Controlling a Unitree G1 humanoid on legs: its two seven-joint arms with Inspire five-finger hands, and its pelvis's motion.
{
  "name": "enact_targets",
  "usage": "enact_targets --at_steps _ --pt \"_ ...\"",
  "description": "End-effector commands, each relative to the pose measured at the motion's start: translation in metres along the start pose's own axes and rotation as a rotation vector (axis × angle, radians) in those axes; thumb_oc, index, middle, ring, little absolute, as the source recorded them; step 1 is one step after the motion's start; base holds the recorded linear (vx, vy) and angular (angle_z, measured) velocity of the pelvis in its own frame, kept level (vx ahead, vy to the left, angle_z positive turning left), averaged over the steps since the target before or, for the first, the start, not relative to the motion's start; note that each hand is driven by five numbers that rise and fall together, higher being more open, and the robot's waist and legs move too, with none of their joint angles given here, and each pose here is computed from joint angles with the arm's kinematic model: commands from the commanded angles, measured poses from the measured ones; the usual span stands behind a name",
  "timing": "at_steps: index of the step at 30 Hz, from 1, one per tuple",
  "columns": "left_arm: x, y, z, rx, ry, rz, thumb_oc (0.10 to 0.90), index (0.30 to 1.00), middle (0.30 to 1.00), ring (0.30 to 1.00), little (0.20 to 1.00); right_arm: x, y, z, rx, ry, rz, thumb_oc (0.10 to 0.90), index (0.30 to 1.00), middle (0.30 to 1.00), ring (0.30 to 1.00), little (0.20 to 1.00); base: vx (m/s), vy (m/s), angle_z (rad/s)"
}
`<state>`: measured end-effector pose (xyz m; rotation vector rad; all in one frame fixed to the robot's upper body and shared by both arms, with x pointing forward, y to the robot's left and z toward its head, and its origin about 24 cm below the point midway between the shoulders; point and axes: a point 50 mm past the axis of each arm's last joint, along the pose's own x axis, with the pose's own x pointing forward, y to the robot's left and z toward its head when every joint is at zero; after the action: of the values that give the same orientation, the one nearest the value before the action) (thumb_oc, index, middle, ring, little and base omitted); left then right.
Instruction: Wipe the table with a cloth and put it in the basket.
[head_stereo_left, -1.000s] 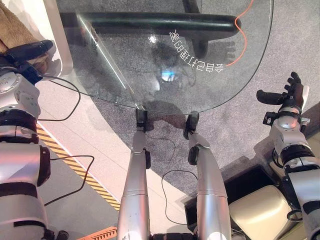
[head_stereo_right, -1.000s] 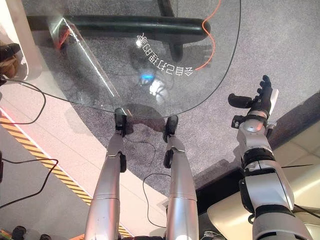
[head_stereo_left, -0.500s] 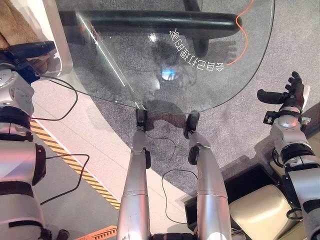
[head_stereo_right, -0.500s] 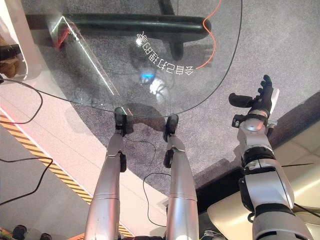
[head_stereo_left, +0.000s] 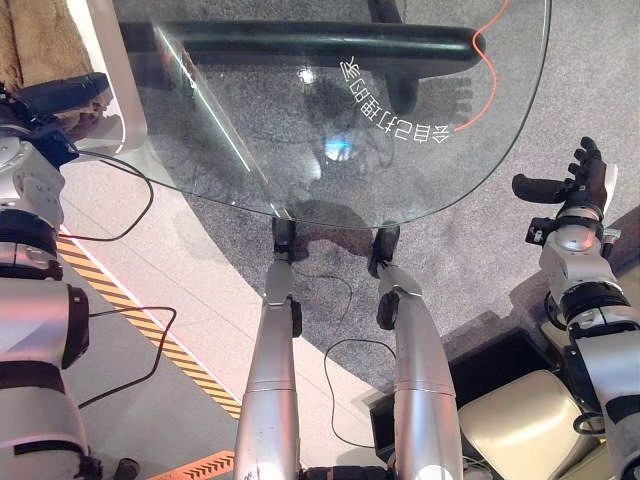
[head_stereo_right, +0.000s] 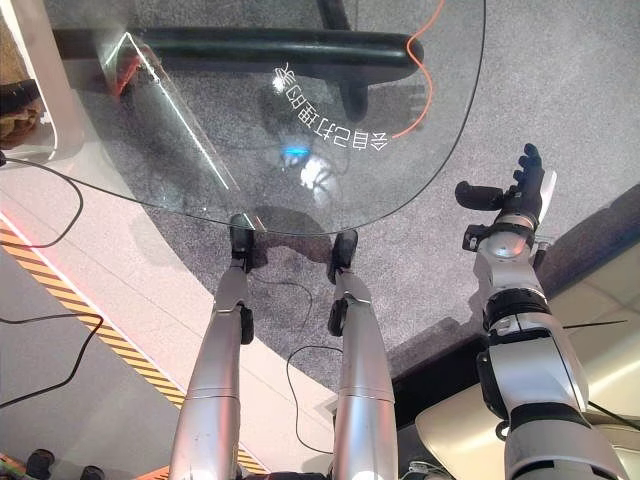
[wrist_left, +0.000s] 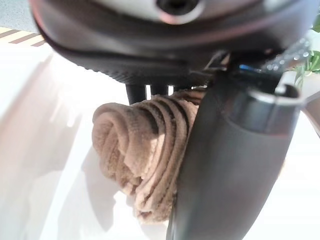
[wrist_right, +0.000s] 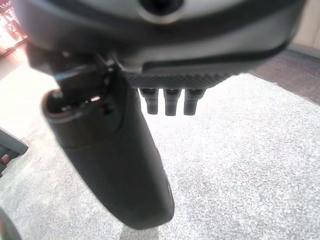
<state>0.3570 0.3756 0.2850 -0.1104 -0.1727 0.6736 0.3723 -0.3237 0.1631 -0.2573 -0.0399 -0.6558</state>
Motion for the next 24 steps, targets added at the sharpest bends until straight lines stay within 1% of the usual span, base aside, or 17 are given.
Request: enact_targets --at_steps 1,5,14,17,24 --pt "0.002 0.020 0.003 0.039 -0.021 0.060 0.800 0.900 0.900 0.900 0.900 0.012 -0.054 0.011 -0.054 -0.060 -0.136 0.800 0.900 0.900 0.900 0.900 0.00 0.000 0.00" --pt "0.001 0.020 0.005 0.041 -0.036 0.073 0.800 0.900 0.900 0.900 0.900 0.012 -0.054 0.012 -0.055 -0.060 -0.135 0.800 0.900 0.900 0.900 0.900 0.00 0.000 0.00" --pt "0.000 0.030 0.021 -0.022 -0.143 0.203 0.800 0.900 0.900 0.900 0.900 0.011 -0.055 0.006 -0.051 -0.052 -0.137 0.800 0.900 0.900 0.900 0.900 0.00 0.000 0.00" --pt "-0.003 0.035 0.032 -0.078 -0.234 0.272 0.800 0.900 0.900 0.900 0.900 0.010 -0.054 0.003 -0.047 -0.043 -0.136 0.800 0.900 0.900 0.900 0.900 0.00 0.000 0.00" --pt "-0.014 0.039 0.054 -0.186 -0.464 0.360 0.800 0.900 0.900 0.900 0.900 0.004 -0.055 -0.015 -0.047 -0.007 -0.145 0.800 0.900 0.900 0.900 0.900 -0.01 -0.027 0.00"
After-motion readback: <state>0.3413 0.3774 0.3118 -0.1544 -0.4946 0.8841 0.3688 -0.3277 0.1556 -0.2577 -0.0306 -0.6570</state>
